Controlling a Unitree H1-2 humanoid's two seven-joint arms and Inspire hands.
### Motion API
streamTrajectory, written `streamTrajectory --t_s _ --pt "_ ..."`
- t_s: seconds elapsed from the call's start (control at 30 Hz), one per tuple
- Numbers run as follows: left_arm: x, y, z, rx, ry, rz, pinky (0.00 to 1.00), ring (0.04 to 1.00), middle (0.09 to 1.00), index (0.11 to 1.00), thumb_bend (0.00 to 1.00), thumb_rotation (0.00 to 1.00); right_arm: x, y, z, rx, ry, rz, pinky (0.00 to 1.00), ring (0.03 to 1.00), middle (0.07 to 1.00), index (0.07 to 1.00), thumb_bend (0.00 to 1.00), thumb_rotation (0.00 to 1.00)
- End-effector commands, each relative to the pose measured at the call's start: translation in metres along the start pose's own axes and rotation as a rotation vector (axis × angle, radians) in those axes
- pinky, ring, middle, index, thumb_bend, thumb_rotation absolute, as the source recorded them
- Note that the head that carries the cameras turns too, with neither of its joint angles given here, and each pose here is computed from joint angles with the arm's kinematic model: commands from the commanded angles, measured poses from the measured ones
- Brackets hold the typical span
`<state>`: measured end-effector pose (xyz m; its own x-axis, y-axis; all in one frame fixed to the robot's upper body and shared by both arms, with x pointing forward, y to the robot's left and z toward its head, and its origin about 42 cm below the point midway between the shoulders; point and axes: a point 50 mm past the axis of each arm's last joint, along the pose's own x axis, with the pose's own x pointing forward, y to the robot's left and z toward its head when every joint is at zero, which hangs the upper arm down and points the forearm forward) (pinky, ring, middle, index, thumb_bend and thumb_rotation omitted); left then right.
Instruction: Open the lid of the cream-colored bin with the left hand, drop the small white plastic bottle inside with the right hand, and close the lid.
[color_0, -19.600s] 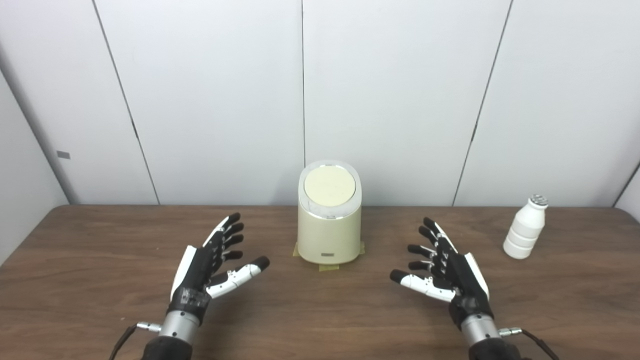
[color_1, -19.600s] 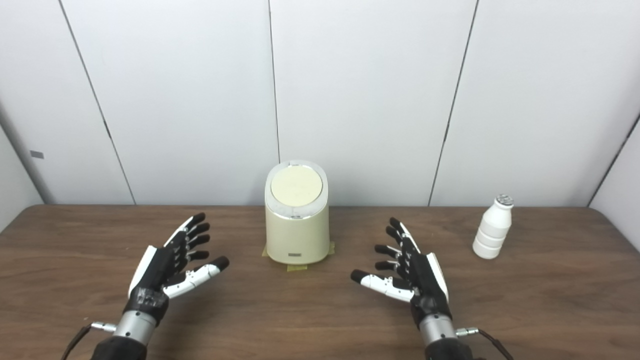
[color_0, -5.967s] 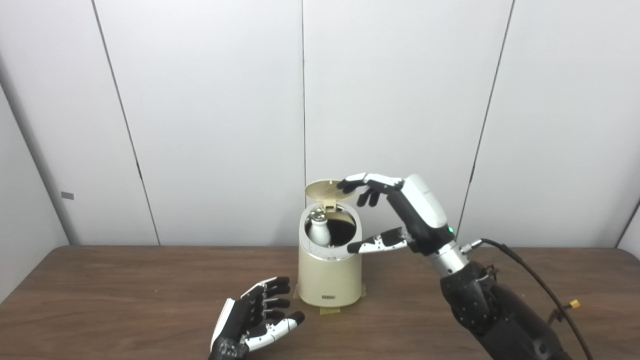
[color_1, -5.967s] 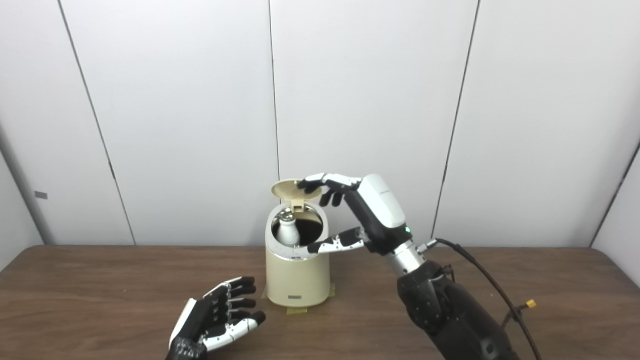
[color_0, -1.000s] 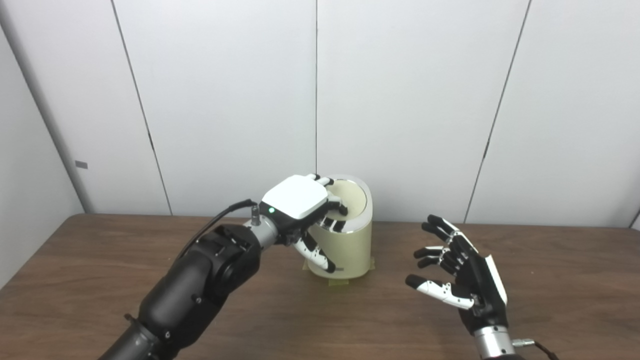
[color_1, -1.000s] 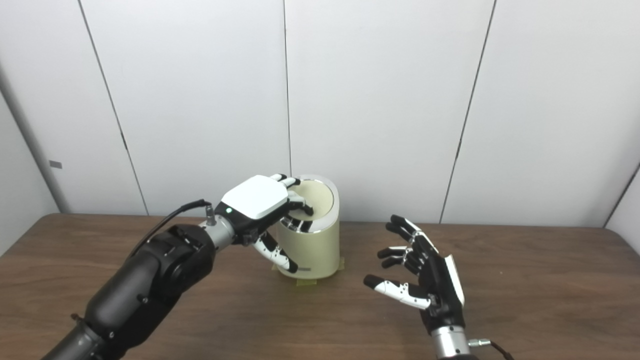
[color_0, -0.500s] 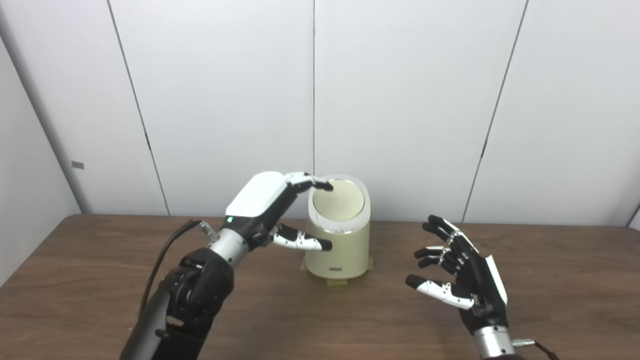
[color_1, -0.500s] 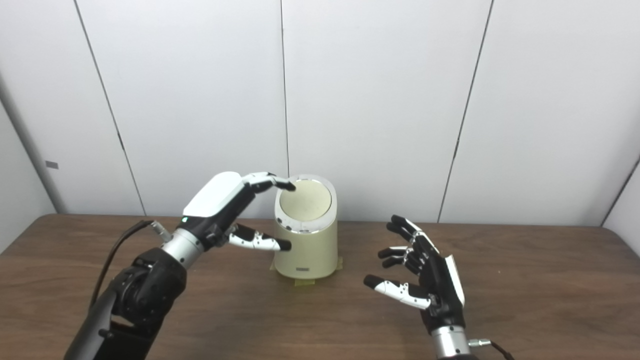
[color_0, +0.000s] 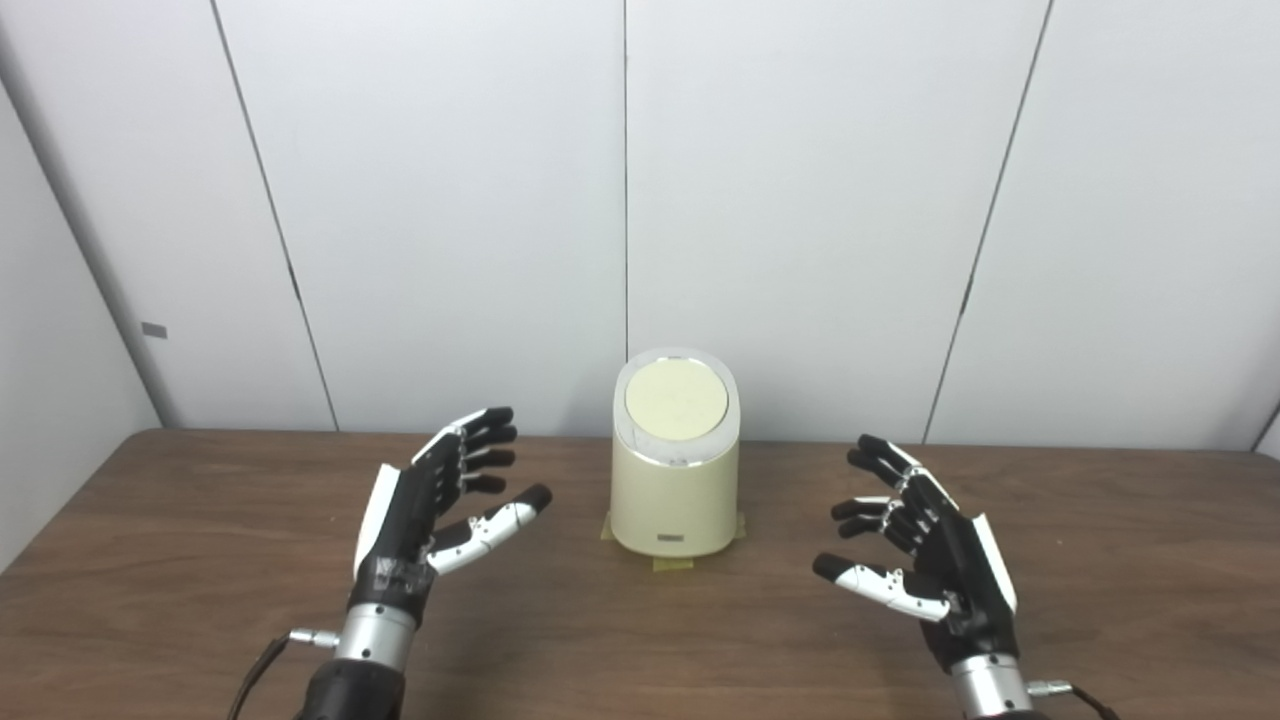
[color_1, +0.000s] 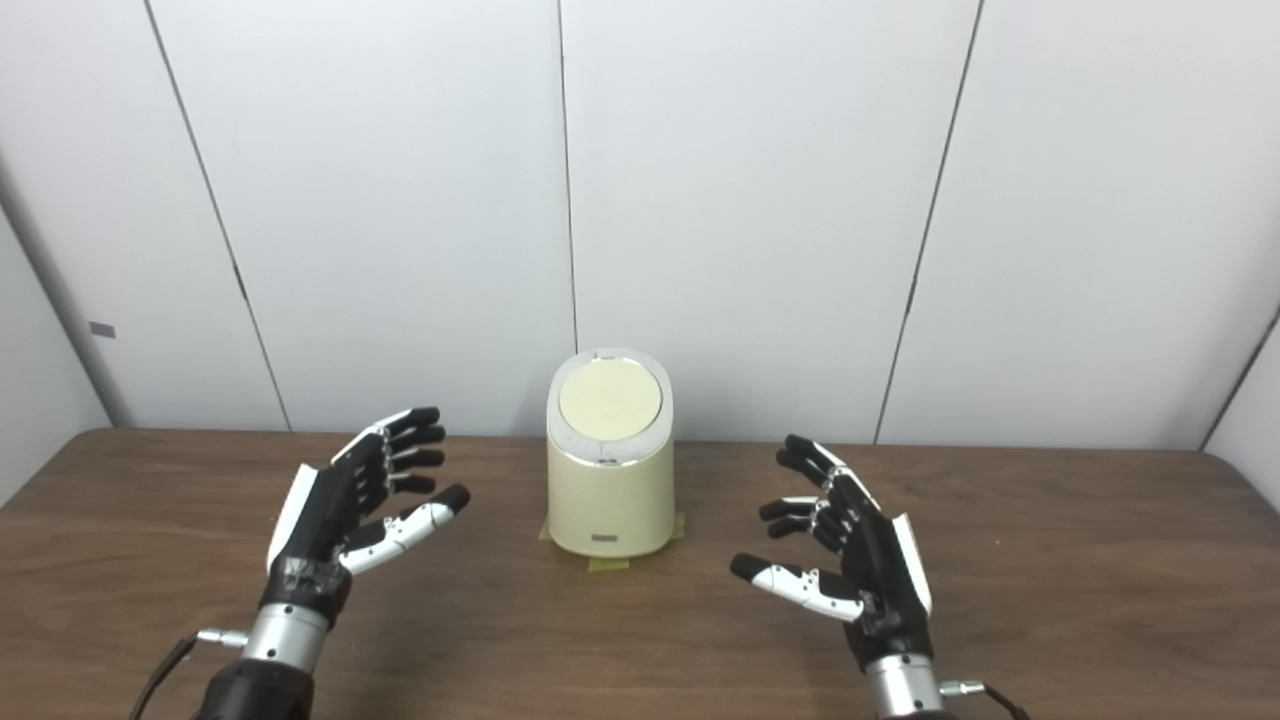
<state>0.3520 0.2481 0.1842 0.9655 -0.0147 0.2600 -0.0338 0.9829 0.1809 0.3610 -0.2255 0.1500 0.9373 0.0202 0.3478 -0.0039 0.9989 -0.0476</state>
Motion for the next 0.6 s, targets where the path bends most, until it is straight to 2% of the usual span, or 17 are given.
streamTrajectory --t_s 0.0,0.1,0.2,0.57 --pt "0.009 0.001 0.012 -0.033 -0.082 -0.01 0.61 0.708 0.762 0.793 0.71 0.21 0.012 0.001 0.02 0.0 -0.091 0.0 0.49 0.597 0.802 0.799 0.83 0.14" --pt "0.001 0.003 0.001 -0.039 -0.055 -0.028 0.56 0.683 0.748 0.78 0.71 0.23 0.012 0.002 0.02 0.004 -0.096 0.002 0.5 0.606 0.804 0.797 0.82 0.12" --pt "0.0 0.003 -0.003 -0.031 -0.049 -0.045 0.56 0.675 0.74 0.771 0.71 0.22 0.012 0.003 0.019 0.004 -0.095 0.004 0.5 0.615 0.805 0.795 0.82 0.12" --pt "0.002 0.007 -0.001 -0.011 -0.056 -0.073 0.56 0.684 0.751 0.777 0.71 0.2 0.009 0.008 0.023 -0.005 -0.075 0.006 0.51 0.651 0.813 0.799 0.82 0.13"
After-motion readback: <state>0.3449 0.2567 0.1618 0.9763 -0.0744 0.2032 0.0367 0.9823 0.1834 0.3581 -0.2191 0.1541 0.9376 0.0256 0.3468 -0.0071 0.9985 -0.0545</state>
